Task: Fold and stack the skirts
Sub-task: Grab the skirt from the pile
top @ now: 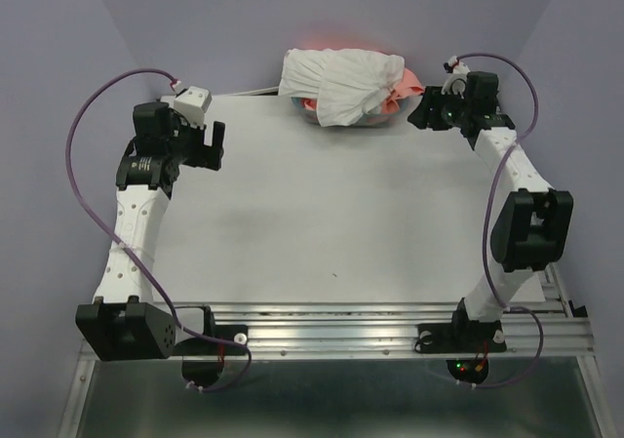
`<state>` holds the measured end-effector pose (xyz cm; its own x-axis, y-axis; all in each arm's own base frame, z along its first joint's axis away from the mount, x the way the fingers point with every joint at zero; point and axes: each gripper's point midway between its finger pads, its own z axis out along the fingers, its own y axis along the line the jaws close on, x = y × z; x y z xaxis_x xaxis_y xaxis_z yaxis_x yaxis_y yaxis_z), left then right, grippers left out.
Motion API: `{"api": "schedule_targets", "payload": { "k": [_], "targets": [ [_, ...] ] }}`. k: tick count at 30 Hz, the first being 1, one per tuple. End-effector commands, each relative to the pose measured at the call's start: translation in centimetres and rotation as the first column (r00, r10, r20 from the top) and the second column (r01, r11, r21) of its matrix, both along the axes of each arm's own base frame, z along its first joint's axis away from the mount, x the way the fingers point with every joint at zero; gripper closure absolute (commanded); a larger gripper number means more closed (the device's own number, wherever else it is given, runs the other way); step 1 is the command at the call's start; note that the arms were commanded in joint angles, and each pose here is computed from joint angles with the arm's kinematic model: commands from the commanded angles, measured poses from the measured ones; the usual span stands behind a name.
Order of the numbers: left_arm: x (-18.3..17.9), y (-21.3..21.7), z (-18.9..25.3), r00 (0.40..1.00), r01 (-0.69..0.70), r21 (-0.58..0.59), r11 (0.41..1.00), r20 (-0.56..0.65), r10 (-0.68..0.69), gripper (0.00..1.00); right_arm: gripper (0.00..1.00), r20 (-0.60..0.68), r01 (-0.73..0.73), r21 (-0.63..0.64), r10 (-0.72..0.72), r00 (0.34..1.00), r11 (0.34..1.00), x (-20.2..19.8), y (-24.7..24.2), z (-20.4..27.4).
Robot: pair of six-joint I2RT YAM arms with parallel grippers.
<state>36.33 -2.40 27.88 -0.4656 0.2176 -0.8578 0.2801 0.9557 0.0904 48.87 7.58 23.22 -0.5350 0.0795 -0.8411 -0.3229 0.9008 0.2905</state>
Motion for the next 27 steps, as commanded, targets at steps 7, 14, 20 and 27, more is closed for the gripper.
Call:
{"api": "schedule_targets", "payload": {
  "k": [7, 14, 20, 27],
  "targets": [
    [-0.1, -0.9, -0.5, 1.0, 0.002, -0.062, 0.998, -0.015, -0.003, 0.01, 0.45, 0.087, -0.062, 0.185, 0.047, 0.995, 0.981, 6.4, 4.5, 1.8],
    [-0.4, -1.0, -2.5, 0.998, -0.007, -0.078, 0.997, -0.057, 0.003, 0.01, 0.46, 0.042, -0.081, 0.287, 0.072, 0.996, 0.954, 8.7, 7.3, -0.4],
    [-0.4, -0.9, -3.7, 0.997, -0.017, -0.081, 0.997, -0.082, 0.011, 0.01, 0.46, 0.031, -0.066, 0.366, 0.059, 0.998, 0.928, 11.0, 8.5, -1.6],
    [-0.3, -1.0, -4.5, 0.995, -0.023, -0.089, 0.996, -0.098, 0.014, 0.01, 0.46, 0.025, -0.062, 0.427, 0.057, 0.998, 0.902, 12.3, 10.1, -2.7]
  ]
}}
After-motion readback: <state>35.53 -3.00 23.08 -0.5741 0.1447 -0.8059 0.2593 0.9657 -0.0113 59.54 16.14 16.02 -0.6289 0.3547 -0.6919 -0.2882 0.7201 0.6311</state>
